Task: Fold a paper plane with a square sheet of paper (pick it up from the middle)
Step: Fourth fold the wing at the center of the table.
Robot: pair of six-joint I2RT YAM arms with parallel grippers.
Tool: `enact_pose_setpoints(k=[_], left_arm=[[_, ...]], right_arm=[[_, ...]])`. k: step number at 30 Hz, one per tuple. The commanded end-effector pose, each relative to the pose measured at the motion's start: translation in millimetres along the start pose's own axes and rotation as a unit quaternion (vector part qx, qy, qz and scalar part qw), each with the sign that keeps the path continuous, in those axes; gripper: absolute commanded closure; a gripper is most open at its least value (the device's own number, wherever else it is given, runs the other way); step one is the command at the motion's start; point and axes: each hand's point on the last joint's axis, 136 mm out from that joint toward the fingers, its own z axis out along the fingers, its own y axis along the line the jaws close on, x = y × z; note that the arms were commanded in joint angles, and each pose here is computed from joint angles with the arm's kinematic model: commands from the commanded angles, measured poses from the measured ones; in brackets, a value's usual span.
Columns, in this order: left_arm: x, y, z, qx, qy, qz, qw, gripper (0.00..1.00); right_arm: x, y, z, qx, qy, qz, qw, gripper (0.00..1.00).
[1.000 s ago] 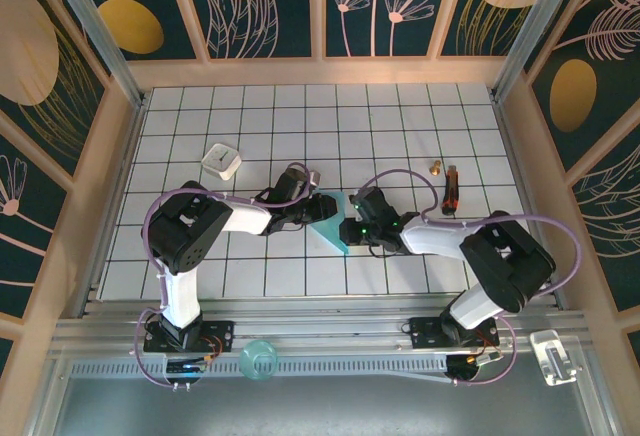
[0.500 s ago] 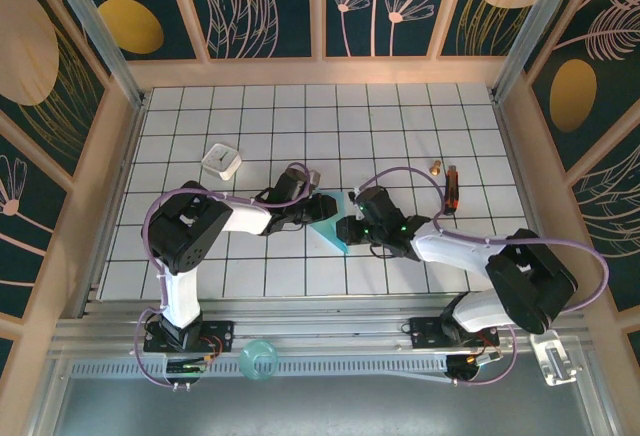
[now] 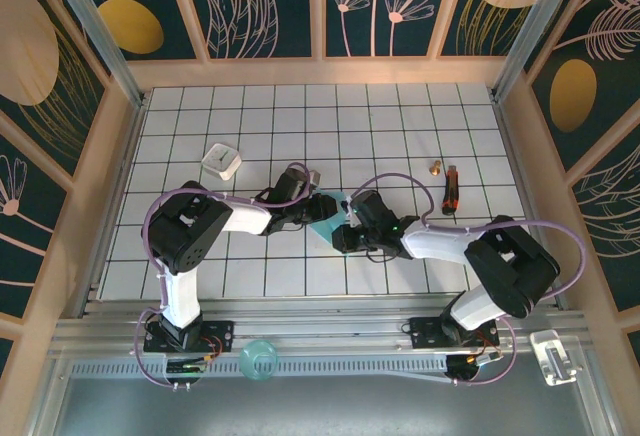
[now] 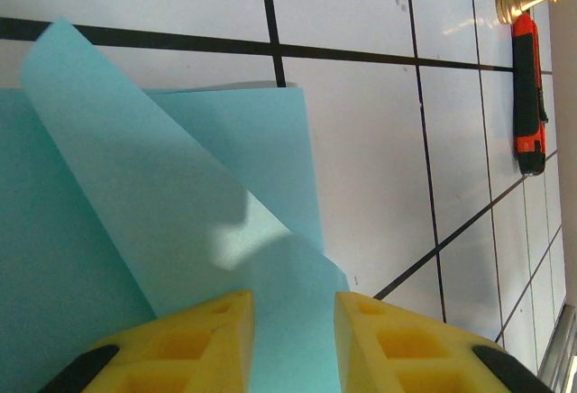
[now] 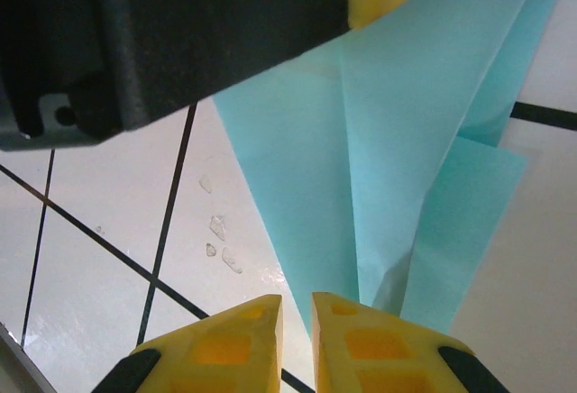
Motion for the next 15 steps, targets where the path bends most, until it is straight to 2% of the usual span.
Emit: enact_pose_setpoints(k=[1,15], left_arm=[[31.7,54.1,2.1,-0.087,0.042,-0.024,0.995,0.69],[31.9,54.9,2.3,-0.087,0.042,-0.025,0.995,0.69]], right_arm=[[-5.8,1.1,-0.5,-0.01,-0.007,-0.003,1.0,0.84],[6.3,-13.0,4.6,-0.005,0.003,0.015,1.0,0.85]])
